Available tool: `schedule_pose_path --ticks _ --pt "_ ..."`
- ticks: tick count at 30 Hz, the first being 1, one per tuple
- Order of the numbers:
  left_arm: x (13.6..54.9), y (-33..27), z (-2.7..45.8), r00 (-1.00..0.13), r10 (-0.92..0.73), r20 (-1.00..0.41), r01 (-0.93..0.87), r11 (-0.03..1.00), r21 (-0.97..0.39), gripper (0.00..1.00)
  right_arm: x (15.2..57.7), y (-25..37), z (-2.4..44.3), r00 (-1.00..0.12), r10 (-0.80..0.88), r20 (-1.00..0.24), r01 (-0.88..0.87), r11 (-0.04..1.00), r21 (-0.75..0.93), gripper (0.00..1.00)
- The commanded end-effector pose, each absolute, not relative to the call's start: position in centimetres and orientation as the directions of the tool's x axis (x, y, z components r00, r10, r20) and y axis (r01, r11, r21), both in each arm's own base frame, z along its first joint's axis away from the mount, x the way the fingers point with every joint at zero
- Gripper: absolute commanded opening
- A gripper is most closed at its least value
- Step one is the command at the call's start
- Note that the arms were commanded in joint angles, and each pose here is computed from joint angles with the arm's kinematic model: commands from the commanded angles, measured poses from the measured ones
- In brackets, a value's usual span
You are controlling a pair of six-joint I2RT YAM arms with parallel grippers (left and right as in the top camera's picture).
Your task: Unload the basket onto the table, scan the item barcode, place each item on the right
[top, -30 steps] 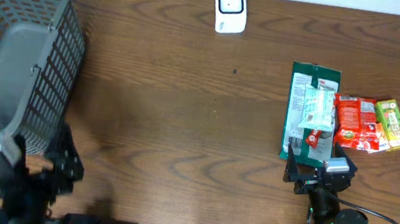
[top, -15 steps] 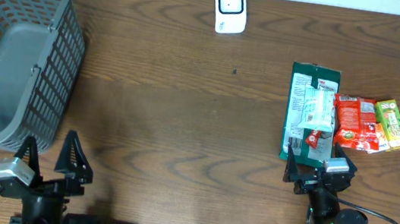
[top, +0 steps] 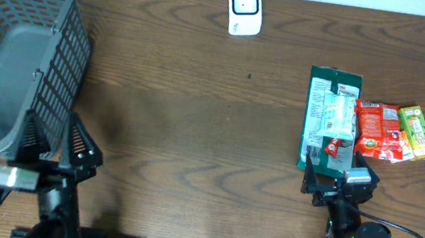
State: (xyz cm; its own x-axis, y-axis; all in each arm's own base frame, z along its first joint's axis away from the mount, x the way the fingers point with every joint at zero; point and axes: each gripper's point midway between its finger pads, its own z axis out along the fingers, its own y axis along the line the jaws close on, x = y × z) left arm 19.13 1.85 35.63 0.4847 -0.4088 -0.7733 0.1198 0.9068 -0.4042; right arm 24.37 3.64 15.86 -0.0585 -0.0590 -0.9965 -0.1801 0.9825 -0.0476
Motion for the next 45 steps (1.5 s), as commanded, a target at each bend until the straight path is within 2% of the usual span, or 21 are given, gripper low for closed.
schedule_pose_path --ticks 1,13,19,28,37,45 --pt "20.3 1.9 33.2 0.448 -0.424 -0.787 0.107 0.9 -0.423 0.85 24.4 3.4 15.8 -0.06 -0.046 -0.997 -0.17 0.985 -0.035 0.99" --pt "23.8 1.9 23.7 0.275 -0.426 -0.862 0.018 0.898 -0.439 0.85 24.4 3.4 15.8 -0.06 -0.046 -0.997 -0.17 0.985 -0.035 0.99" --pt "24.5 2.0 19.0 0.103 -0.425 -0.899 -0.072 0.899 -0.433 0.85 24.4 3.4 15.8 -0.06 -0.046 -0.997 -0.17 0.985 -0.036 0.99" --pt "24.3 1.9 13.7 -0.109 -0.339 -0.934 -0.148 0.935 -0.322 0.85 24.4 3.4 15.8 -0.06 -0.046 -0.997 -0.17 0.985 -0.035 0.99" --pt "24.4 0.9 13.7 -0.143 -0.158 -0.977 -0.067 0.986 -0.15 0.85 24.4 3.4 15.8 -0.06 -0.046 -0.997 -0.17 0.985 -0.035 0.99" --pt "24.4 0.6 13.9 -0.14 -0.144 -0.98 -0.049 0.989 -0.139 0.85 24.4 3.4 15.8 -0.06 -0.046 -0.997 -0.17 0.985 -0.035 0.99"
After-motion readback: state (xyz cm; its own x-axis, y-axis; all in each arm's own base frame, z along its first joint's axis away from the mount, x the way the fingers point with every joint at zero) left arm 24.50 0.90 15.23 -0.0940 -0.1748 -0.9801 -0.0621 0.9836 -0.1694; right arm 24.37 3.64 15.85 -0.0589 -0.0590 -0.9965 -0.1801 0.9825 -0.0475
